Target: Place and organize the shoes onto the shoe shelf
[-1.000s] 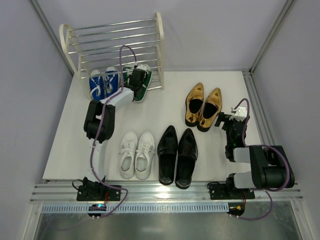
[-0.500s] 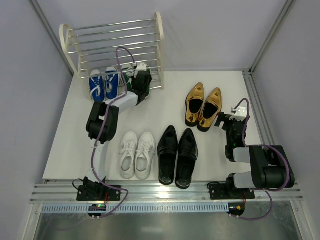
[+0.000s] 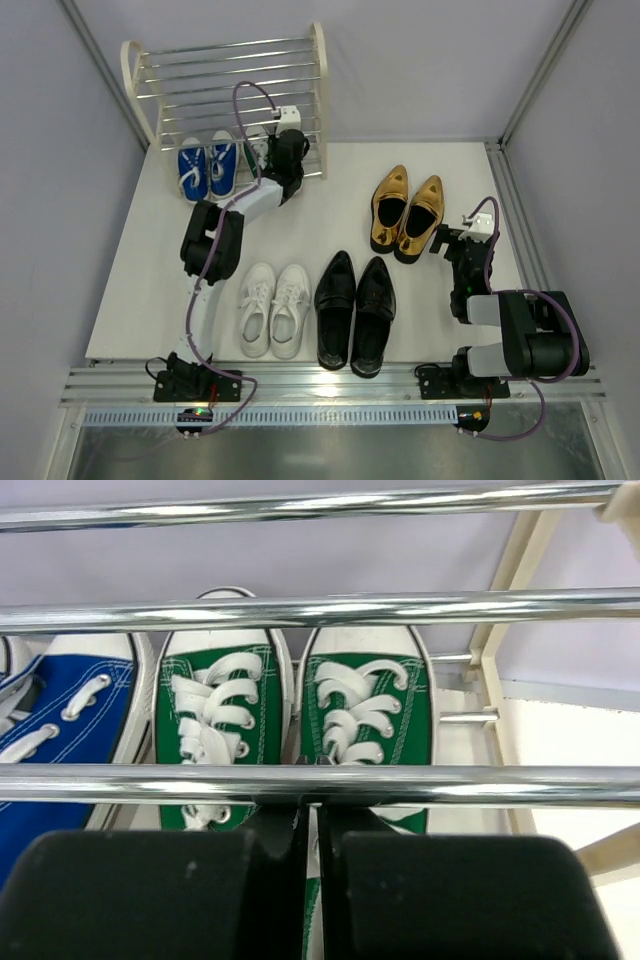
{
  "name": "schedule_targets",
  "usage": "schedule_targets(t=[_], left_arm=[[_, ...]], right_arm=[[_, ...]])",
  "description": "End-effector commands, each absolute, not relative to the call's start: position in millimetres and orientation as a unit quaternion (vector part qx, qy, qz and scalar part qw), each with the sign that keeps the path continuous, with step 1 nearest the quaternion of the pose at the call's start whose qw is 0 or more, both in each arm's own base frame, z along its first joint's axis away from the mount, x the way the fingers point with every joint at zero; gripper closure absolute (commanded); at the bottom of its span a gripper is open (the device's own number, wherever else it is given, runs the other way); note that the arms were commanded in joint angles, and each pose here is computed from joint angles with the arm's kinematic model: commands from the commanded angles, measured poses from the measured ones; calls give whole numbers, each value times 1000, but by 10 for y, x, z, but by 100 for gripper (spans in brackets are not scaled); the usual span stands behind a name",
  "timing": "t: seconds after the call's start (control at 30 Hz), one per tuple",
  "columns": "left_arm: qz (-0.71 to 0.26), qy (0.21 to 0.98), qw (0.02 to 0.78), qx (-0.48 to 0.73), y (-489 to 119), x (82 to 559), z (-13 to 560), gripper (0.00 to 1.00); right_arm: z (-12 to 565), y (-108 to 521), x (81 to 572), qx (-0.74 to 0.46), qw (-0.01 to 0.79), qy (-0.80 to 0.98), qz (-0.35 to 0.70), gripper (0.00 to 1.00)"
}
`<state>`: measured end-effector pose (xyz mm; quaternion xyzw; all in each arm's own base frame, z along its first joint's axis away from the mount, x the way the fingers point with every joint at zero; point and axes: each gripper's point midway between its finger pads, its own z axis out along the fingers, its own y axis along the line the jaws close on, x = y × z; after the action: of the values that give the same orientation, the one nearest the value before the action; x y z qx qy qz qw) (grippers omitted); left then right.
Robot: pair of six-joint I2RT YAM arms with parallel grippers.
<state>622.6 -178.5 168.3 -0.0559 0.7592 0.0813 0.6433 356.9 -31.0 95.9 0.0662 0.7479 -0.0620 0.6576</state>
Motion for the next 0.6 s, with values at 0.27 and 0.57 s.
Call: schedule_targets(t=[0.27,0.57], left_arm=[[46,668,735,-102,-1767,6318,2418,100],[50,770,631,-77,-1725,5635,2337,17]], right_arm=[[1188,-309,3629,66,690,718,-61,3],[1196,-308,3632,66,690,718,-61,3]])
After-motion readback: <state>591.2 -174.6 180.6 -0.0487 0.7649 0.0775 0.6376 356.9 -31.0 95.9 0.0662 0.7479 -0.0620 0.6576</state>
